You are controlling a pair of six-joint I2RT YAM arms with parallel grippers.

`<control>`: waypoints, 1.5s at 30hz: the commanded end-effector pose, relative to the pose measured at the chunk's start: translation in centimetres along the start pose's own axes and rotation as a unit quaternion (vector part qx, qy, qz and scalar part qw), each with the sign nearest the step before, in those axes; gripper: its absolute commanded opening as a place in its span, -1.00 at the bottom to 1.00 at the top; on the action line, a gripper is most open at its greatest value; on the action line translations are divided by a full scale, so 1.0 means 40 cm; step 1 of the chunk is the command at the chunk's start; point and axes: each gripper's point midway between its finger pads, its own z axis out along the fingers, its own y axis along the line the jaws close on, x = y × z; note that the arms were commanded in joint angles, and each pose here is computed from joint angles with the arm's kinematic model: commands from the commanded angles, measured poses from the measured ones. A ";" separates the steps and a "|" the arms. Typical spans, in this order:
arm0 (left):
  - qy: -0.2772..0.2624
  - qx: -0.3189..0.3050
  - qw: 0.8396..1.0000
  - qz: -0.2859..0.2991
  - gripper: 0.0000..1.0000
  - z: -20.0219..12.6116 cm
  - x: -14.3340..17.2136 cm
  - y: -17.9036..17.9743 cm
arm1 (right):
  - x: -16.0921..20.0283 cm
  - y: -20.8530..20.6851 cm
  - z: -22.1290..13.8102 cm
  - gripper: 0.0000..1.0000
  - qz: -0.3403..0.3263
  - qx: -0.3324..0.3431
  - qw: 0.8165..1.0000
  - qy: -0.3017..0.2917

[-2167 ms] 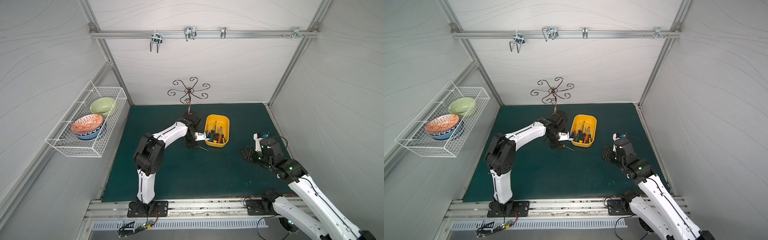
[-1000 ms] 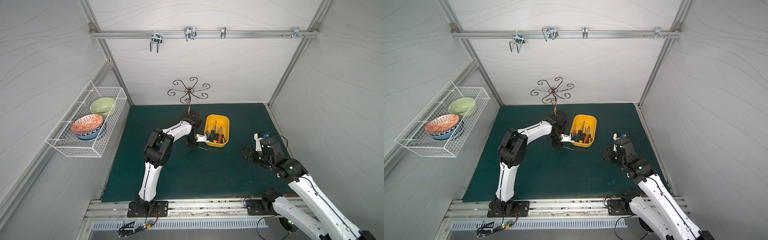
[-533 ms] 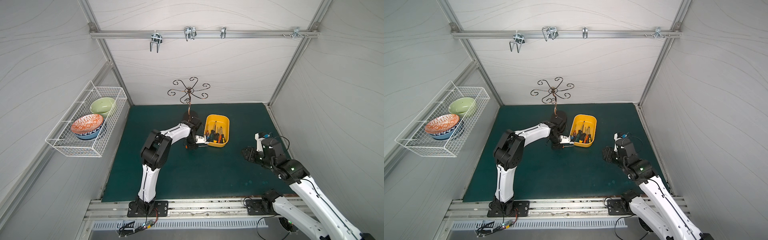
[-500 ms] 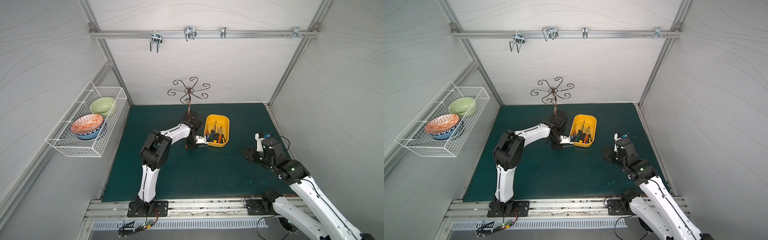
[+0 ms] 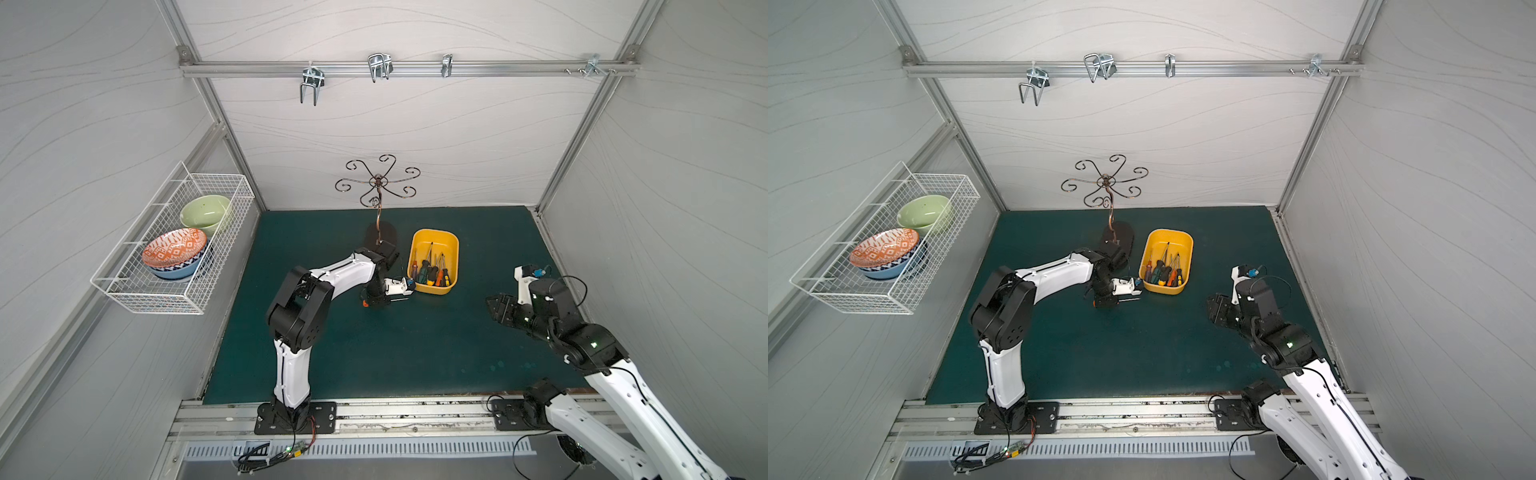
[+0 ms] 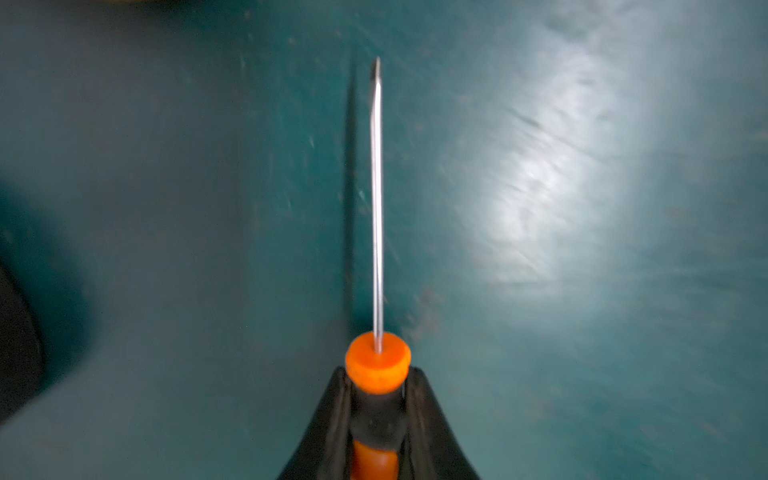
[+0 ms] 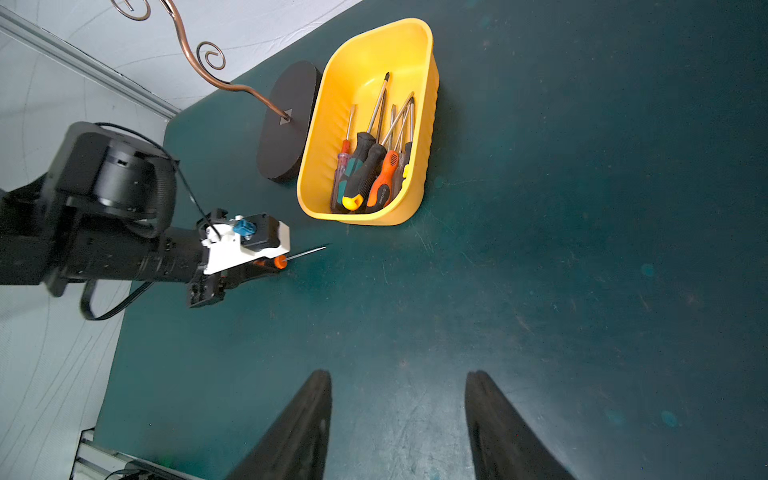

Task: Put the screwdriver on the desktop into the storage box
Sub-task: Pick up the screwdriver from the center of the board, then place the screwdriver in the storage box.

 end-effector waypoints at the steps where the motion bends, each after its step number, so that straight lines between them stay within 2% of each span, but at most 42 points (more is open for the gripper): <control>1: -0.056 0.009 0.996 -0.070 -1.00 -0.093 -0.034 -0.036 | -0.011 -0.002 -0.012 0.10 0.001 0.001 1.000 -0.011; 3: -0.093 -0.014 0.989 -0.113 -1.00 -0.134 -0.056 -0.023 | -0.008 -0.002 -0.009 0.10 0.003 0.000 1.000 -0.010; 5: -0.151 -0.031 0.974 -0.168 -1.00 -0.190 -0.097 -0.003 | -0.008 -0.002 -0.007 0.10 0.004 -0.001 1.000 -0.010; 7: -0.220 -0.028 0.947 -0.230 -1.00 -0.251 -0.153 0.009 | -0.008 -0.002 -0.003 0.10 0.004 0.000 1.000 -0.010; 10: -0.281 -0.005 0.900 -0.334 -1.00 -0.317 -0.225 0.026 | -0.009 -0.003 0.001 0.10 0.004 0.001 1.000 -0.010; 12: -0.279 0.009 0.875 -0.395 -1.00 -0.336 -0.260 0.035 | -0.009 -0.003 0.003 0.10 0.006 0.002 1.000 -0.009; 16: -0.255 0.036 0.856 -0.448 -1.00 -0.342 -0.330 0.036 | -0.008 -0.003 0.005 0.10 0.004 0.003 1.000 -0.007; 20: -0.259 0.043 0.828 -0.496 -1.00 -0.335 -0.379 0.081 | -0.008 -0.006 0.005 0.10 0.005 0.006 1.000 -0.008; 24: -0.220 0.033 0.821 -0.527 -1.00 -0.278 -0.389 0.117 | -0.009 -0.008 0.002 0.10 0.005 0.009 1.000 -0.009; 29: -0.210 0.024 0.816 -0.538 -1.00 -0.237 -0.426 0.160 | -0.007 -0.013 0.001 0.10 0.003 0.013 1.000 -0.008; 38: -0.179 -0.009 0.819 -0.545 -1.00 -0.145 -0.448 0.226 | -0.006 -0.013 0.005 0.10 0.003 0.014 1.000 -0.006; 45: -0.153 -0.047 0.833 -0.530 -0.65 -0.094 -0.435 0.252 | -0.006 -0.017 0.008 0.10 0.002 0.017 1.000 -0.005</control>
